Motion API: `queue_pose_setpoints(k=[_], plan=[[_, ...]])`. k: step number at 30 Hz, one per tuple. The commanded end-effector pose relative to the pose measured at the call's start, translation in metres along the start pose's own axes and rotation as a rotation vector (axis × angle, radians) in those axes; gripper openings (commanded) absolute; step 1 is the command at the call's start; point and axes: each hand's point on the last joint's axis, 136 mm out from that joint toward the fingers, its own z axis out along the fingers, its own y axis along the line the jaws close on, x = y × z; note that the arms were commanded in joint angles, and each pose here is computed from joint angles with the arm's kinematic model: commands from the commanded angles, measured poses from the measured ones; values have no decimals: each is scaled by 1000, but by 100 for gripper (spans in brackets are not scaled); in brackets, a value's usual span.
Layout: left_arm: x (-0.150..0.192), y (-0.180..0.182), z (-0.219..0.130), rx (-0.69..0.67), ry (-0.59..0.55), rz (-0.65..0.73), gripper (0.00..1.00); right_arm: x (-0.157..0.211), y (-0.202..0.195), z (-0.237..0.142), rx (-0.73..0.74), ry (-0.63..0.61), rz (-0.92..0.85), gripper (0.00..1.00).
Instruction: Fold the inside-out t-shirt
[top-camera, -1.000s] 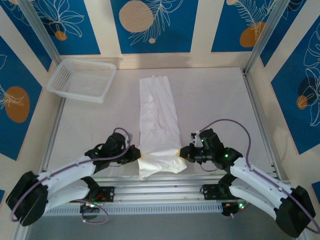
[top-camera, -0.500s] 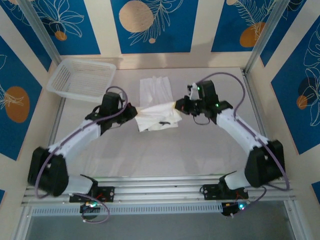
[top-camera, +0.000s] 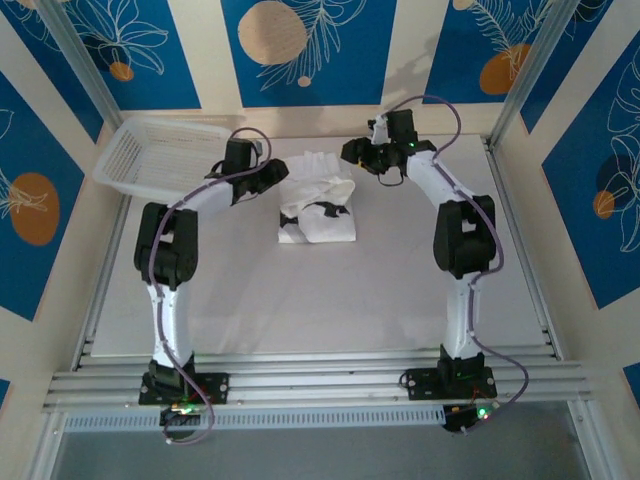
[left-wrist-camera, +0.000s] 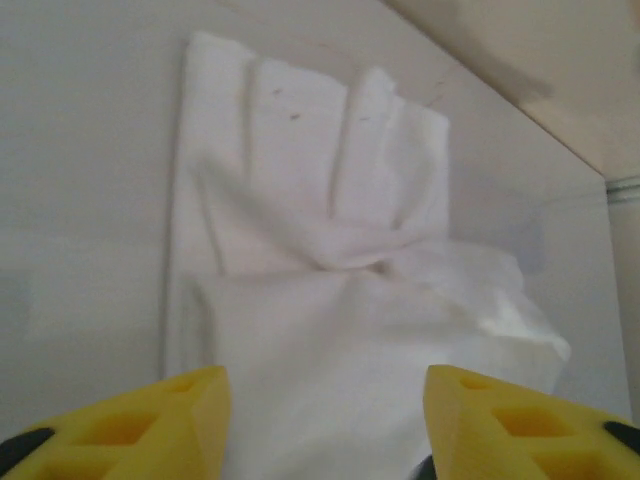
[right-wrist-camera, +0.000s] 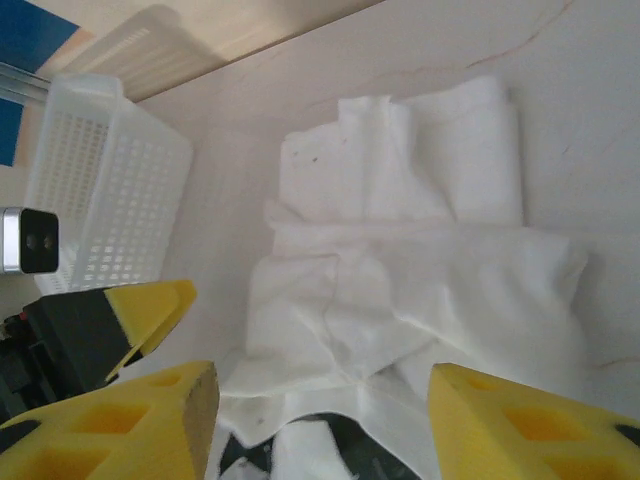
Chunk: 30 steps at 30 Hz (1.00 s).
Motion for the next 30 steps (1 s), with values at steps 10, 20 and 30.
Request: queue_pose_setpoints(k=[10, 20, 30], plan=[[107, 15, -68, -47, 138, 69, 54, 143, -31, -53, 72, 146, 115, 60], [159, 32, -27, -57, 268, 36, 21, 191, -49, 4, 36, 276, 217, 39], [238, 49, -81, -16, 391, -7, 0, 254, -48, -51, 80, 287, 265, 0]])
